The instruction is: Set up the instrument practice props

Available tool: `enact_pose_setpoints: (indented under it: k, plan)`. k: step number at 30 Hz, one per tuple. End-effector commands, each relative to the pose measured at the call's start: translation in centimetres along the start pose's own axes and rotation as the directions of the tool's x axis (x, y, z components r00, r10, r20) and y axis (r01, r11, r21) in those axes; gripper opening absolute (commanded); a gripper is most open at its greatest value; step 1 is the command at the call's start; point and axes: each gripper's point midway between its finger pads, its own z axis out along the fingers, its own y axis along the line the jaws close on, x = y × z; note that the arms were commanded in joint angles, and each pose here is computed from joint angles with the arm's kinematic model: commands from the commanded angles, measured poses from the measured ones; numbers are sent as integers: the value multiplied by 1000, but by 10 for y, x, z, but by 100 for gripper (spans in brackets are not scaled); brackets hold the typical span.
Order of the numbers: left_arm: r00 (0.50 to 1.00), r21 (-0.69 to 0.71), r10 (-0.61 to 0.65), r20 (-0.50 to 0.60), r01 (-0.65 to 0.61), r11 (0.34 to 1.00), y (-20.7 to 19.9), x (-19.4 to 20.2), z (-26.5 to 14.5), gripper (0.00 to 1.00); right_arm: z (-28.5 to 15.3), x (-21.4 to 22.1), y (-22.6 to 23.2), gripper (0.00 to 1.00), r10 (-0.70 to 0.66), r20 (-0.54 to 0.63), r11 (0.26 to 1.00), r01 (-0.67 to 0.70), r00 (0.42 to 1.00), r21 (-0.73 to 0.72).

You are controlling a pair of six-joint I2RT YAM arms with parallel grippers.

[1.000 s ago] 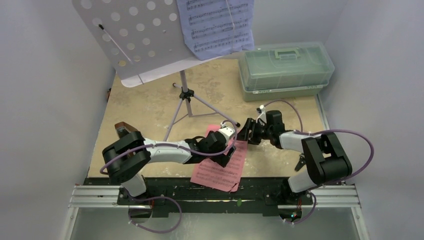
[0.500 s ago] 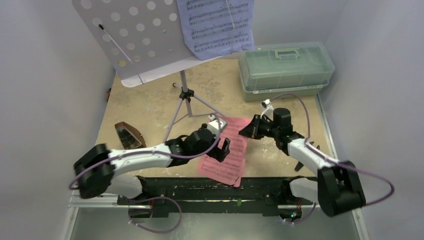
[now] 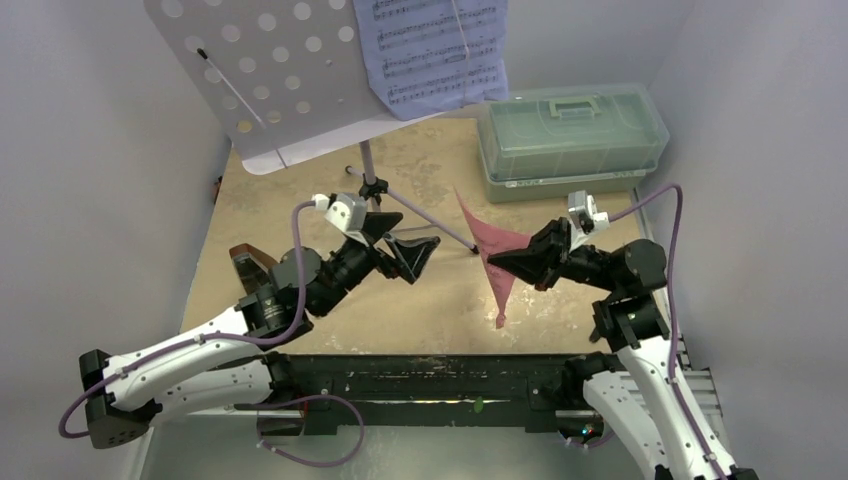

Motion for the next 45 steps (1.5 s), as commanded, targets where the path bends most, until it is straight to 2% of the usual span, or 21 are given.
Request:
enact_pose_setpoints:
  k: [1, 4, 6, 11, 17, 21, 24, 26, 28, 32, 33, 34, 36, 37, 39, 43, 45]
  plan:
    - [998, 126, 67, -9, -66, 990, -24, -4, 5, 98, -6, -28, 61, 0, -7, -43, 959, -5, 999, -282]
    - [995, 305, 104, -3, -98, 947, -54, -6, -5, 94, -11, -38, 79, 0, -44, -82, 933, 12, 996, -359]
    - [994, 356, 104, 18, -104, 929, -62, -14, -15, 93, -15, -39, 84, 0, -75, -112, 927, 27, 991, -375]
    - [994, 368, 101, 35, -107, 924, -60, -31, -40, 93, -22, -51, 101, 0, -121, -147, 906, 49, 982, -420]
    - [995, 373, 90, 34, -96, 923, -56, -32, -56, 96, -26, -80, 122, 0, -202, -103, 879, 134, 974, -458]
    - [998, 537, 59, 10, -56, 842, -90, -27, -58, 96, -23, -79, 116, 0, -198, -96, 888, 137, 975, -439]
    - [999, 661, 32, -25, -7, 750, -120, -25, -60, 90, -18, -73, 104, 0, -173, -100, 905, 118, 980, -410]
    - [999, 708, 33, -43, 7, 706, -131, -25, -62, 78, -13, -70, 93, 0, -159, -91, 923, 115, 983, -367]
    - [999, 717, 30, -41, 8, 697, -135, -31, -62, 59, -9, -69, 85, 0, -141, -92, 933, 102, 986, -346]
    - [999, 668, 10, 30, -28, 744, -126, -49, -62, 28, 2, -70, 63, 0, -91, -68, 962, 70, 994, -262]
    - [999, 639, 9, 47, -37, 768, -120, -54, -60, 12, 5, -72, 60, 0, -73, -48, 965, 59, 996, -256]
    - [998, 602, 11, 68, -49, 797, -114, -59, -57, 0, 8, -73, 56, 0, -45, -29, 967, 36, 999, -252]
    - [994, 531, 8, 111, -67, 845, -102, -73, -52, 0, 14, -77, 46, 0, 5, 9, 974, -3, 1000, -228]
    - [990, 498, 6, 139, -75, 864, -96, -81, -51, 0, 18, -78, 38, 3, 33, 23, 979, -27, 999, -204]
    - [980, 443, -7, 198, -83, 893, -88, -98, -50, 0, 25, -78, 23, 25, 97, 48, 981, -87, 994, -171]
    - [952, 380, -44, 304, -78, 922, -79, -131, -52, 0, 30, -89, 29, 50, 152, 119, 954, -114, 981, -276]
    - [938, 375, -57, 343, -82, 924, -79, -140, -53, 0, 28, -95, 39, 66, 190, 153, 933, -130, 970, -335]
